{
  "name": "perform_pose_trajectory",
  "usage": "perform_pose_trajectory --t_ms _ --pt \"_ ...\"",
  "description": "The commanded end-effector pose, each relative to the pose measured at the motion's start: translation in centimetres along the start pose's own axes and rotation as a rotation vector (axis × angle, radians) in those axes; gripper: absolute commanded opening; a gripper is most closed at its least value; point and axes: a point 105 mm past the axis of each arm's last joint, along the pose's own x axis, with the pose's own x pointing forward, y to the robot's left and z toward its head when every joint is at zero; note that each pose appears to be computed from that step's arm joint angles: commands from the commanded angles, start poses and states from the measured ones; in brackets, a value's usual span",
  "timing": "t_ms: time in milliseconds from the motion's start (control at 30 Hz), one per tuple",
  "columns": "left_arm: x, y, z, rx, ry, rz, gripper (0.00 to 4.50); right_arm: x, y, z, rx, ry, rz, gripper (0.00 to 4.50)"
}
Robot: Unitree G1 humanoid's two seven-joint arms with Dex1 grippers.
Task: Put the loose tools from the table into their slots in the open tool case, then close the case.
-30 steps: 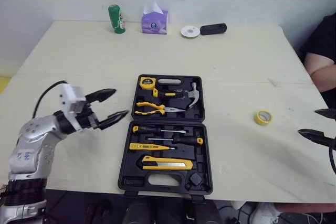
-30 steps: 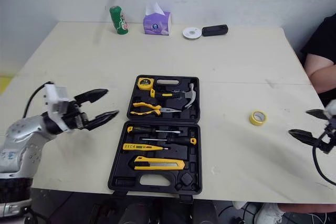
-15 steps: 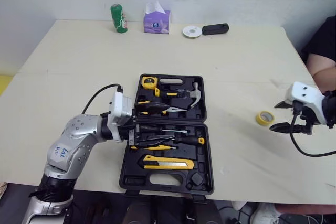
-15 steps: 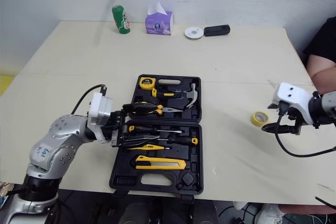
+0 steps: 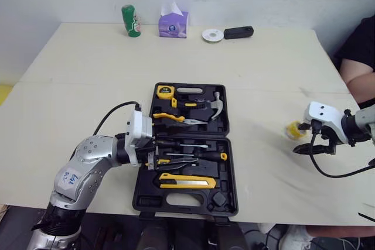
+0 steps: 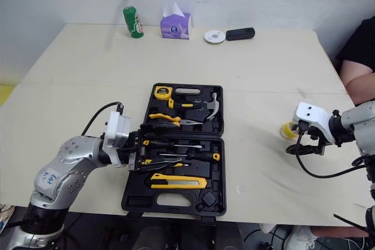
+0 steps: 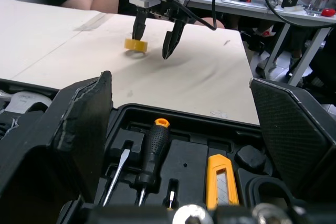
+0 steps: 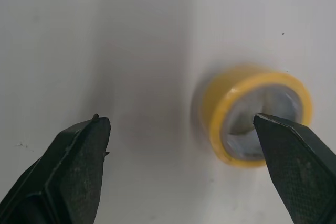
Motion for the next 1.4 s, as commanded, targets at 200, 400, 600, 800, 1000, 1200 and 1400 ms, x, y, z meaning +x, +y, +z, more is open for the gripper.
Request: perform_pose_trajectory --t_ms 200,400,600,800,1000,1200,1400 --pt "0.2 -0.7 1.2 0.041 -0.011 -0.038 4.5 -0.2 -0.8 0.4 -0.041 -0.013 -0.012 3.3" --pt "0.4 -0.9 1.0 0.037 -0.01 -0.045 4.5 -0.3 -0.9 0.8 -0.073 -0.005 0.01 0.3" --pt "0.7 -1.2 0.9 0.044 -0.009 -0.066 4.5 -0.9 -1.1 1.7 -0.136 0.012 0.016 0.07" --pt "-0.1 -1.6 1.2 0.125 0.022 -0.161 4.5 -2.8 1.5 6.4 -0.314 -0.037 0.127 0.07" --pt "-2.1 -1.4 -0.5 0.161 0.135 -0.235 4.5 -1.4 8.6 10.2 -0.513 -0.13 0.326 0.07" --pt "-3.0 -0.7 -0.7 0.184 0.153 -0.242 4.5 -0.6 16.6 13.5 -0.662 -0.242 0.572 0.07" --pt "-3.2 -0.8 -1.0 0.146 0.144 -0.208 4.5 1.3 20.2 14.5 -0.713 -0.273 0.677 0.07"
